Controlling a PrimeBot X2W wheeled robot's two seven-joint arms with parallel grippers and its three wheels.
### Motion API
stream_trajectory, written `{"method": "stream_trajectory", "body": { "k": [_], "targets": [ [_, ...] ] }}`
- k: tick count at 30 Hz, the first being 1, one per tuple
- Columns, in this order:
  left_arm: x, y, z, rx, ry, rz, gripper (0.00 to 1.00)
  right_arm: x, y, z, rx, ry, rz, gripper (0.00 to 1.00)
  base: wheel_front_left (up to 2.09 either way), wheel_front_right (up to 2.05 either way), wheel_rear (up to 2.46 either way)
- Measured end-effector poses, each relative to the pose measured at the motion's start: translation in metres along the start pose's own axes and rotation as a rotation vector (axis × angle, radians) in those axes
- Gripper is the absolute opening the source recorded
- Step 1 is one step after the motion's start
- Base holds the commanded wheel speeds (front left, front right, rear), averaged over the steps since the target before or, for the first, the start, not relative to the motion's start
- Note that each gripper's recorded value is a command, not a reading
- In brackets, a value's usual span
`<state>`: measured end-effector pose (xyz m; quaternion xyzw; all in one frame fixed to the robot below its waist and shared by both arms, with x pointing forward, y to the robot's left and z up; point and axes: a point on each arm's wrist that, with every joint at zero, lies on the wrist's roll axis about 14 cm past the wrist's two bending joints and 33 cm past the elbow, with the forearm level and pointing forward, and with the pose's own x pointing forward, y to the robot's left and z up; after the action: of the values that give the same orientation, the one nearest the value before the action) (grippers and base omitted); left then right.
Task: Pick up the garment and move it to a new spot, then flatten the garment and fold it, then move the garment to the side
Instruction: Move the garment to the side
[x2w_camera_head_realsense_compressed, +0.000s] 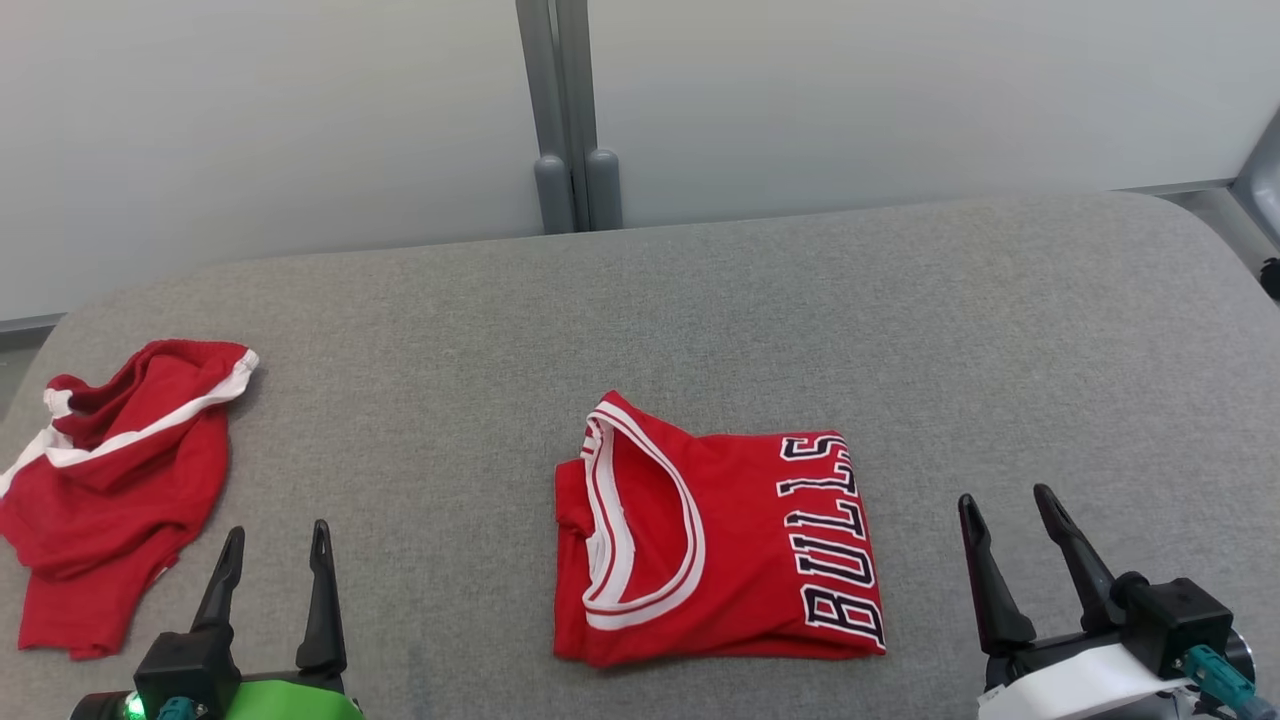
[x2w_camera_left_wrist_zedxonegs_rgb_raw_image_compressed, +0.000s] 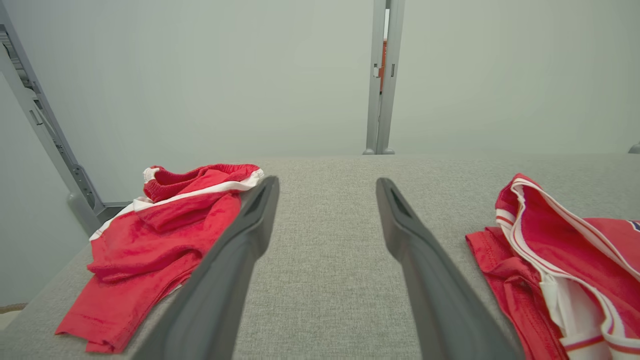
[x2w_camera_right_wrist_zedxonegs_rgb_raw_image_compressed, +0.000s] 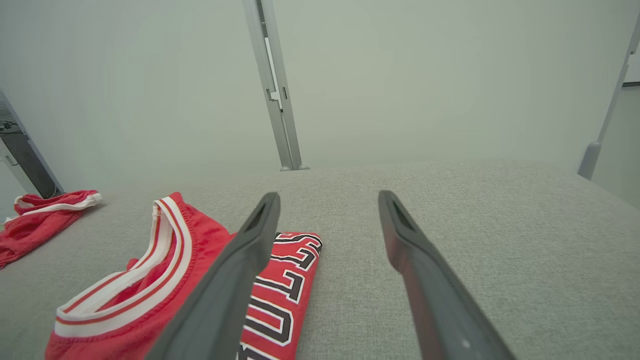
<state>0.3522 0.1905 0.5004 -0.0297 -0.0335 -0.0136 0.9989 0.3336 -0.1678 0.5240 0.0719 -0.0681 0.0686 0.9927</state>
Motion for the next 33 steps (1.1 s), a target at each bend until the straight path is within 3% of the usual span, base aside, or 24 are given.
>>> {"method": "stream_trajectory", "body": {
  "k": [33],
  "targets": [
    [-0.006, 0.004, -0.007, 0.002, 0.025, 0.006, 1.0, -0.001, 0.007, -0.018, 0.015, 0.055, 0.015, 1.0, 0.0, 0.0, 0.0]
  ]
}}
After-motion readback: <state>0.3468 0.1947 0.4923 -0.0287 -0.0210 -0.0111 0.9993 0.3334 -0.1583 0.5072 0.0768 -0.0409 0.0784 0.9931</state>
